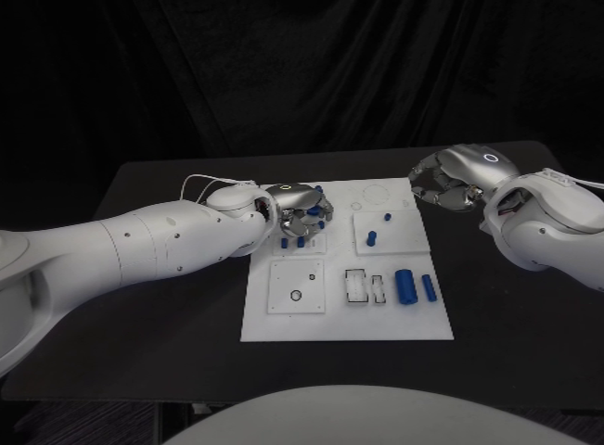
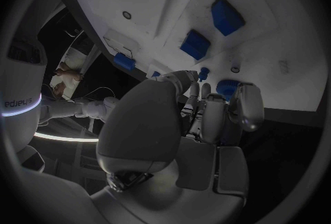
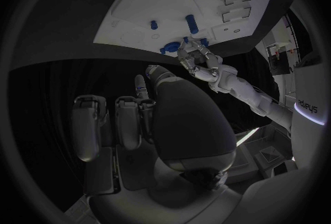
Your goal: Assemble the parts on the task board
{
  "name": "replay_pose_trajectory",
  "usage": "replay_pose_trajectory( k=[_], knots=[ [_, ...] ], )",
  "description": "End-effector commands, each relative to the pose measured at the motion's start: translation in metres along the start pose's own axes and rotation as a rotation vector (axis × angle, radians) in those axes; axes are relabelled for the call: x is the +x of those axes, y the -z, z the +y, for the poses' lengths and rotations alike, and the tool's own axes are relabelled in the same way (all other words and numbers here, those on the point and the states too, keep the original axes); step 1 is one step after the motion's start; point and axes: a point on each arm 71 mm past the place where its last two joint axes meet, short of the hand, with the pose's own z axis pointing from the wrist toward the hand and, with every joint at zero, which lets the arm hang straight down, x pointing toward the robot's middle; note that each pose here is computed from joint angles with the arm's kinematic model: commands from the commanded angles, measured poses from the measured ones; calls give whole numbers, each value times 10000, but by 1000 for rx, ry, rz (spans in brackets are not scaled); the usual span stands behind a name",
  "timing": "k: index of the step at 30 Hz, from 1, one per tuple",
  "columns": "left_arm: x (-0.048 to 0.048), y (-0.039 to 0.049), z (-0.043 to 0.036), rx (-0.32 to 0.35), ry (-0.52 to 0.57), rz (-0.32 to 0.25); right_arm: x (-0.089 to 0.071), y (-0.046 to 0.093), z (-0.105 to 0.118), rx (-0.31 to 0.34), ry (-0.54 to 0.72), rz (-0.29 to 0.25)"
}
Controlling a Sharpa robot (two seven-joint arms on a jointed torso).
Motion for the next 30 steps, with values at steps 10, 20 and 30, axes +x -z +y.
replay_pose_trajectory(
  k=[10, 20, 30],
  knots=[
    [73, -70, -33, -20, 2, 24, 15, -9, 11, 1, 3, 6],
    [107, -92, -14, -34, 4, 33, 21, -4, 9, 4, 4, 14],
    [131, -100, -16, -34, 5, 20, 22, -1, 14, 3, 4, 17]
  ],
)
